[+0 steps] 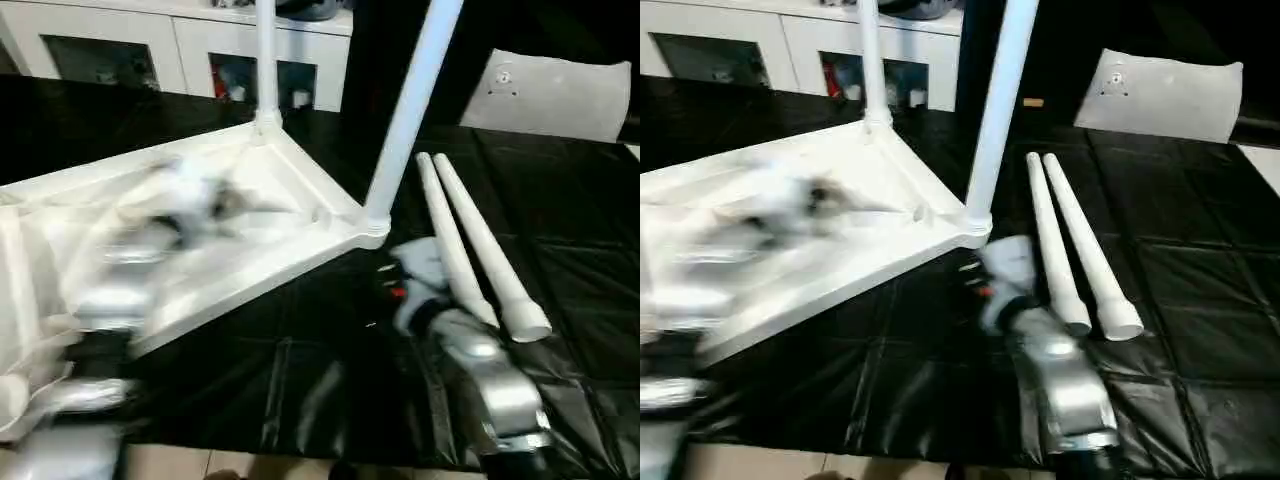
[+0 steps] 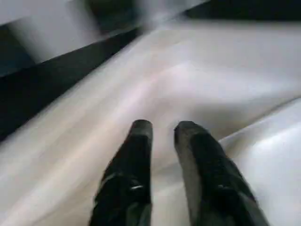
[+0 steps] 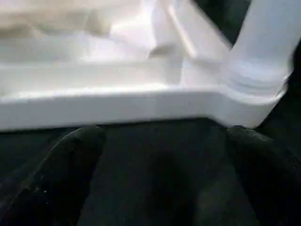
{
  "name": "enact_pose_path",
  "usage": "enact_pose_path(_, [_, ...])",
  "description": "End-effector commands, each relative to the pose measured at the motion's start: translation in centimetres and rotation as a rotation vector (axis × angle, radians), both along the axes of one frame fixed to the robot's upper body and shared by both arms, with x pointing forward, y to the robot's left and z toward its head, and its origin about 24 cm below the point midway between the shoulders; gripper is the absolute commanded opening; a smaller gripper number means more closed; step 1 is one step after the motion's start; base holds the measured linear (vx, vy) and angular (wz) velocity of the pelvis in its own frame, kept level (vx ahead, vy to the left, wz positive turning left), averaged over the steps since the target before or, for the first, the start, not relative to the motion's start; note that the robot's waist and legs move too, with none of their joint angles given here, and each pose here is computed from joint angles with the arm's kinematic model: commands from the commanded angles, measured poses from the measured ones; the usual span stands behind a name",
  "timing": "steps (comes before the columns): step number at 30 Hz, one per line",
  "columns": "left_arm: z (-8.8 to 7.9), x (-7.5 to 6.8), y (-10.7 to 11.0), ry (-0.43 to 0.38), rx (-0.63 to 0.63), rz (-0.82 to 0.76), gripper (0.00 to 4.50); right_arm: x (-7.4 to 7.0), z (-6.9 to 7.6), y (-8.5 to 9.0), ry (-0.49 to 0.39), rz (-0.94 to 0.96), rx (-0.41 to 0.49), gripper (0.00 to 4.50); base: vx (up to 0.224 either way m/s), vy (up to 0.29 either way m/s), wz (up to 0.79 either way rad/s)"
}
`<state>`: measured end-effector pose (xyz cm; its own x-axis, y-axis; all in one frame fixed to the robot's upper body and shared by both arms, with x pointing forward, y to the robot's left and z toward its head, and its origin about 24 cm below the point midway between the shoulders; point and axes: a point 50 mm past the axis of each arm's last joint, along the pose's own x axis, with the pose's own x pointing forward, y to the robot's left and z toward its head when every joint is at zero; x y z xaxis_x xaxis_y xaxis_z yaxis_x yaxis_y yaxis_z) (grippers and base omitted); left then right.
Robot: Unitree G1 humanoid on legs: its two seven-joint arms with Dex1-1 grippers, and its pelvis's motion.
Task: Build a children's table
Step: Rotate leg to tighten, then rotate table base
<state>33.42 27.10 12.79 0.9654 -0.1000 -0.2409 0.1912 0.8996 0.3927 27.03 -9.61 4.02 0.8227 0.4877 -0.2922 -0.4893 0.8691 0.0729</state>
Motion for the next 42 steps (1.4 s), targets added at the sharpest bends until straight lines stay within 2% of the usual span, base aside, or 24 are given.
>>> enact_pose_path(1, [0.3,-0.7,1.2,0.021,0.053,0.050,0.70,0.3,-0.1,0.2,0.017,-0.008,-0.020,4.50,0.000,0.000,0.00])
enact_pose_path(2, [0.3,-0.7,1.2,0.021,0.053,0.050,0.59,0.3,-0.1,0.2,0.017,-0.008,-0.020,4.50,0.000,0.000,0.00])
enact_pose_path(3, [0.3,-1.7,3.1,0.062,0.109,0.114,0.59,0.5,-0.3,0.5,0.034,-0.005,-0.028,4.50,0.000,0.000,0.00])
enact_pose_path(6, [-0.3,-3.1,5.9,0.134,0.199,0.204,0.33,0.9,-0.7,1.1,0.067,-0.003,-0.044,4.50,0.000,0.000,0.00])
enact_pose_path(9, [-0.8,-3.8,6.9,0.182,0.246,0.240,0.03,1.2,-1.0,1.5,0.079,0.005,-0.067,4.50,0.000,0.000,0.00])
enact_pose_path(13, [-2.0,-3.8,6.7,0.235,0.214,0.214,0.03,1.5,-1.1,1.9,0.085,0.015,-0.072,4.50,0.000,0.000,0.00])
enact_pose_path(14, [-3.1,-3.8,6.0,0.288,0.193,0.167,0.03,1.8,-1.2,2.2,0.089,0.018,-0.076,4.50,0.000,0.000,0.00])
enact_pose_path(17, [-4.7,-3.9,4.7,0.384,0.154,0.064,0.03,2.4,-1.6,2.7,0.100,0.023,-0.090,4.50,0.000,0.000,0.00])
enact_pose_path(19, [-5.2,-4.0,4.0,0.424,0.126,0.006,0.03,2.7,-1.8,2.9,0.102,0.023,-0.094,4.50,0.000,0.000,0.00])
enact_pose_path(20, [-5.5,-4.2,3.1,0.463,0.087,-0.071,0.03,3.2,-1.8,3.1,0.102,0.020,-0.096,4.50,0.000,0.000,0.00])
enact_pose_path(22, [-5.5,-4.2,2.7,0.478,0.066,-0.105,0.03,3.3,-1.8,3.2,0.101,0.017,-0.096,4.50,0.000,0.000,0.00])
enact_pose_path(23, [-5.6,-4.9,1.0,0.554,-0.021,-0.266,0.03,4.1,-1.6,3.5,0.098,0.012,-0.088,4.50,0.000,0.000,0.00])
enact_pose_path(24, [-5.6,-4.9,1.0,0.554,-0.021,-0.266,0.03,4.1,-1.6,3.5,0.098,0.012,-0.088,4.50,0.000,0.000,0.00])
enact_pose_path(25, [-5.3,-5.4,-0.3,0.577,-0.069,-0.395,0.03,4.4,-1.5,3.6,0.095,0.012,-0.088,4.50,0.000,0.000,0.00])
enact_pose_path(26, [-5.3,-5.4,-0.3,0.577,-0.069,-0.395,0.03,4.4,-1.5,3.6,0.095,0.012,-0.088,4.50,0.000,0.000,0.00])
enact_pose_path(27, [-4.9,-6.4,-1.9,0.613,-0.146,-0.578,0.03,4.7,-1.3,3.8,0.091,0.015,-0.085,4.50,0.000,0.000,0.00])
enact_pose_path(29, [-4.3,-8.0,-4.1,0.679,-0.302,-0.804,0.03,5.2,-0.9,4.2,0.076,0.023,-0.080,4.50,0.000,0.000,0.00])
enact_pose_path(32, [-4.1,-8.1,-5.5,0.678,-0.365,-0.870,0.03,5.7,-0.6,4.4,0.060,0.028,-0.076,4.50,0.000,0.000,0.00])
enact_pose_path(35, [-4.4,-7.7,-6.1,0.652,-0.351,-0.870,0.03,5.8,-0.5,4.5,0.053,0.026,-0.077,4.50,0.000,0.000,0.00])
enact_pose_path(39, [-5.0,-5.8,-7.8,0.558,-0.358,-0.817,0.03,6.2,-0.4,4.2,0.034,0.017,-0.093,4.50,0.000,0.000,0.00])
enact_pose_path(42, [-5.2,-3.3,-8.4,0.410,-0.310,-0.679,0.03,6.5,-0.2,3.8,0.007,-0.010,-0.104,4.50,0.000,0.000,0.00])
